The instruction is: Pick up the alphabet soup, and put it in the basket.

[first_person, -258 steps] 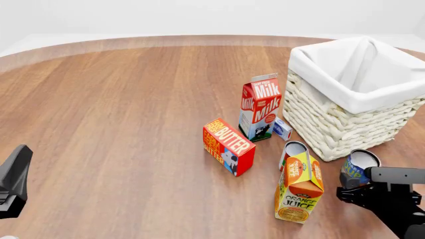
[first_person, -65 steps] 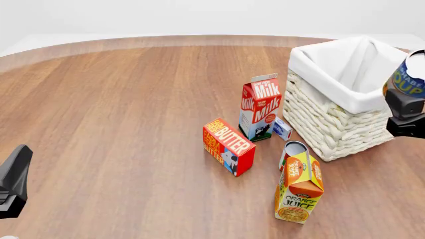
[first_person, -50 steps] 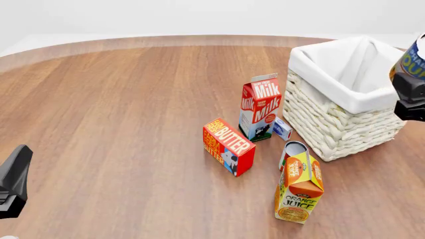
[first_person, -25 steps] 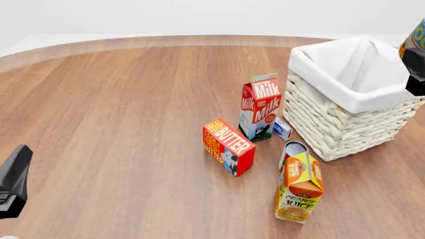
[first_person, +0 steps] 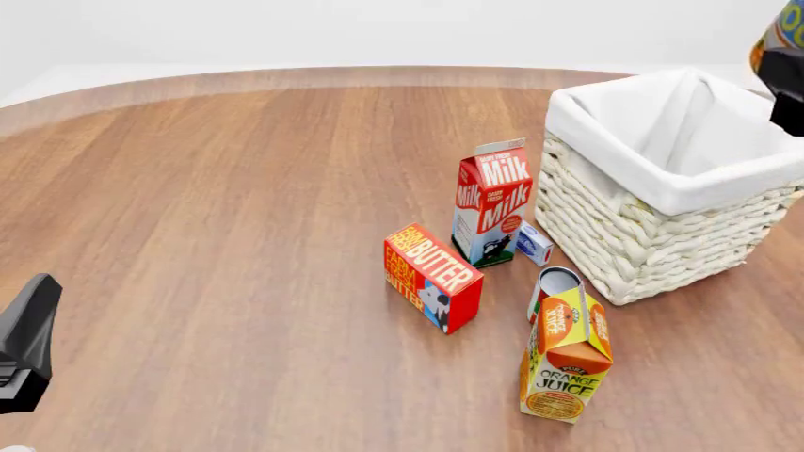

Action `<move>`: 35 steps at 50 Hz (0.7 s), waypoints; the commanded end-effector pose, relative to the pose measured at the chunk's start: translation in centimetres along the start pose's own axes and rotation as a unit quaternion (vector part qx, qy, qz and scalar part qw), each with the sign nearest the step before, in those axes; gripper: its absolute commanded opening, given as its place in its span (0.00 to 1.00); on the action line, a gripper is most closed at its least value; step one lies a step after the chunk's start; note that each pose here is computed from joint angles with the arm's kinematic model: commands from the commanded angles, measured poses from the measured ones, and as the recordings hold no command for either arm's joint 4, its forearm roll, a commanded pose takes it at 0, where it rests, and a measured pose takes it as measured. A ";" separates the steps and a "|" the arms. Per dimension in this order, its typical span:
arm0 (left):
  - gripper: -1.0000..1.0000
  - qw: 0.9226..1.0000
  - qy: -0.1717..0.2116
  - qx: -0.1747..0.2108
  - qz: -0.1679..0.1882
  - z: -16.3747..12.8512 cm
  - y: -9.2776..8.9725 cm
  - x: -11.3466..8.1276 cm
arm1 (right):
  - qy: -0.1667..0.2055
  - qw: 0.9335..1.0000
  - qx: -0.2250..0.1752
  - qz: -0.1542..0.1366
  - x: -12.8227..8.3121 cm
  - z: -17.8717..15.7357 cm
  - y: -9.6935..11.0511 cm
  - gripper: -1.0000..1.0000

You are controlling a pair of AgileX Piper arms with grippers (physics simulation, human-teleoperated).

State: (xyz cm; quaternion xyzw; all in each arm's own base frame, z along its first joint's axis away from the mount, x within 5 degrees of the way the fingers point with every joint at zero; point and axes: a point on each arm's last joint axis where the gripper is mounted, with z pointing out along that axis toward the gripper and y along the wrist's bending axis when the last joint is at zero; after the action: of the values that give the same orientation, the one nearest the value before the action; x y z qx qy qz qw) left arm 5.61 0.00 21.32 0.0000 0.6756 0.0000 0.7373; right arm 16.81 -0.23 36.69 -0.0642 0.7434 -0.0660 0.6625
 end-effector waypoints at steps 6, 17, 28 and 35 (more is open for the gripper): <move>1.00 1.000 0.000 0.000 0.000 0.0 0.0 0.0 | -0.003 1.000 -0.006 0.012 -1.7 1.3 -0.1 0.00; 1.00 1.000 0.000 0.000 0.000 0.0 0.0 0.0 | 0.003 1.000 -0.010 0.024 -2.1 2.6 0.0 0.00; 1.00 1.000 0.000 0.000 0.000 0.0 0.0 0.0 | 0.017 1.000 -0.004 0.025 -2.3 3.8 -0.4 0.00; 1.00 1.000 0.000 0.000 0.000 0.0 0.0 0.0 | 0.026 0.999 0.003 0.027 -2.2 4.5 -0.7 0.00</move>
State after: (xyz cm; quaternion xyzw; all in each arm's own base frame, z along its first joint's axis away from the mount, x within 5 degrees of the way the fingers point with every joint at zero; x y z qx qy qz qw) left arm 5.61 0.00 21.32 0.0000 0.6756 0.0000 0.7373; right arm 20.62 -0.20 38.01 -0.0532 0.7595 -0.0512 0.6463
